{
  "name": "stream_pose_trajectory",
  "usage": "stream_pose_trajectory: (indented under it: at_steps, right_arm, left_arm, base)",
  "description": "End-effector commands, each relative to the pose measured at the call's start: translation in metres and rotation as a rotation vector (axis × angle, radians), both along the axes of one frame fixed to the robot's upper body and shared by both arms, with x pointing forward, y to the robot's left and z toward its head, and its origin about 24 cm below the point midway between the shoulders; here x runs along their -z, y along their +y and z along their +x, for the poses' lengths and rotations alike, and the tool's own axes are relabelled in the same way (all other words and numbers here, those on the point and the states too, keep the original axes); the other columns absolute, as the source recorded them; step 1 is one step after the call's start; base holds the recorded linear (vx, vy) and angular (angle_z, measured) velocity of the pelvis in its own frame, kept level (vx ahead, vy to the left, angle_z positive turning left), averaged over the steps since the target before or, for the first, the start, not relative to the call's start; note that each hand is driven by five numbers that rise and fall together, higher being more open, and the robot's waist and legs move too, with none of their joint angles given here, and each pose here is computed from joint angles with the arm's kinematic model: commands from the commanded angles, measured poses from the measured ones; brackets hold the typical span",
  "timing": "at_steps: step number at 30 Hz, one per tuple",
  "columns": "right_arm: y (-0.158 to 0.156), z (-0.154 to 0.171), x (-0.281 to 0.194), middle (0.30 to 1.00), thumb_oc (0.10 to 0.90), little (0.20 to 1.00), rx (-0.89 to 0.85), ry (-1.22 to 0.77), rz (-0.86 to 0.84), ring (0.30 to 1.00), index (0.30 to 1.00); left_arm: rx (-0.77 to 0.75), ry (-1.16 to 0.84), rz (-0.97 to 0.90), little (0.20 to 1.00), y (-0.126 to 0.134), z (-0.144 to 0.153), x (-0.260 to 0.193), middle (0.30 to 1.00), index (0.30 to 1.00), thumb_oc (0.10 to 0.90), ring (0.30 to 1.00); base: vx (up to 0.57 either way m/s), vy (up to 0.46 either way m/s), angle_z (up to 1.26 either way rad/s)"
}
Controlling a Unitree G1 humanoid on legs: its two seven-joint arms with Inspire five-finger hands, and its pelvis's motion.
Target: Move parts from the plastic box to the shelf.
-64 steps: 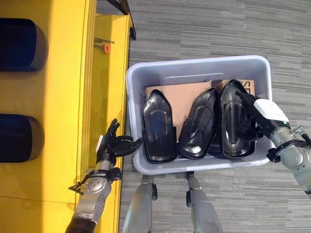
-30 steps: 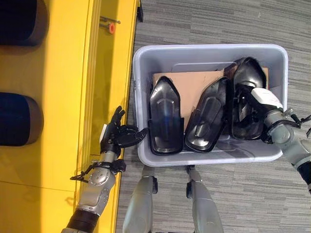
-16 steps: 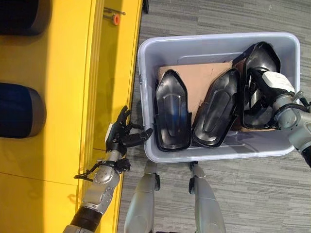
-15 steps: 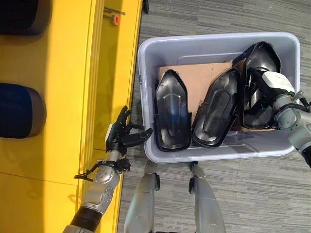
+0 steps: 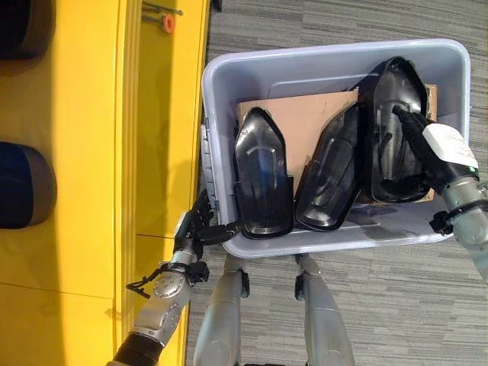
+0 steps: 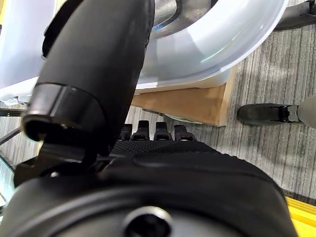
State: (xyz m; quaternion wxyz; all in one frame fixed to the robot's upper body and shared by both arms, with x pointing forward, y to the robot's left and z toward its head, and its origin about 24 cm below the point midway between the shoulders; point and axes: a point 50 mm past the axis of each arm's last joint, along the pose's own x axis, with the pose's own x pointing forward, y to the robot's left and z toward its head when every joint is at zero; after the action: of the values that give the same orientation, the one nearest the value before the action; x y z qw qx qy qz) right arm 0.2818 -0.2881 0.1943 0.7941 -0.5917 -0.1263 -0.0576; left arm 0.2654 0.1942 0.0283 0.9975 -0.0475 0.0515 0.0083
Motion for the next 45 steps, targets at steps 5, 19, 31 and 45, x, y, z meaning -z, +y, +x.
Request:
stream_pose_trajectory:
  at_steps: [5,19,31,45]
  right_arm:
    - [0.001,-0.017,-0.050,1.000,0.900,1.000,-0.024,-0.251,-0.083,1.000,1.000]
    - [0.011,-0.040,-0.034,1.000,0.900,1.000,-0.068,-0.254,-0.093,1.000,1.000]
    - [0.033,-0.029,-0.013,1.000,0.900,1.000,-0.117,-0.231,-0.128,1.000,1.000]
    - [0.051,-0.015,0.021,1.000,0.900,1.000,-0.153,-0.114,-0.143,1.000,1.000]
  left_arm:
    - [-0.032,-0.030,0.034,1.000,0.012,-0.014,-0.002,1.000,1.000,0.900,1.000]
    - [-0.056,-0.026,0.047,1.000,0.017,-0.019,-0.002,1.000,1.000,0.900,1.000]
    - [-0.069,-0.040,0.052,1.000,0.015,-0.017,-0.004,1.000,1.000,0.900,1.000]
    - [-0.068,-0.043,0.057,1.000,0.011,-0.013,-0.004,1.000,1.000,0.900,1.000]
  base:
    - [0.00,0.001,-0.01]
    - [0.00,0.000,0.00]
    - [0.00,0.000,0.00]
    - [0.00,0.000,0.00]
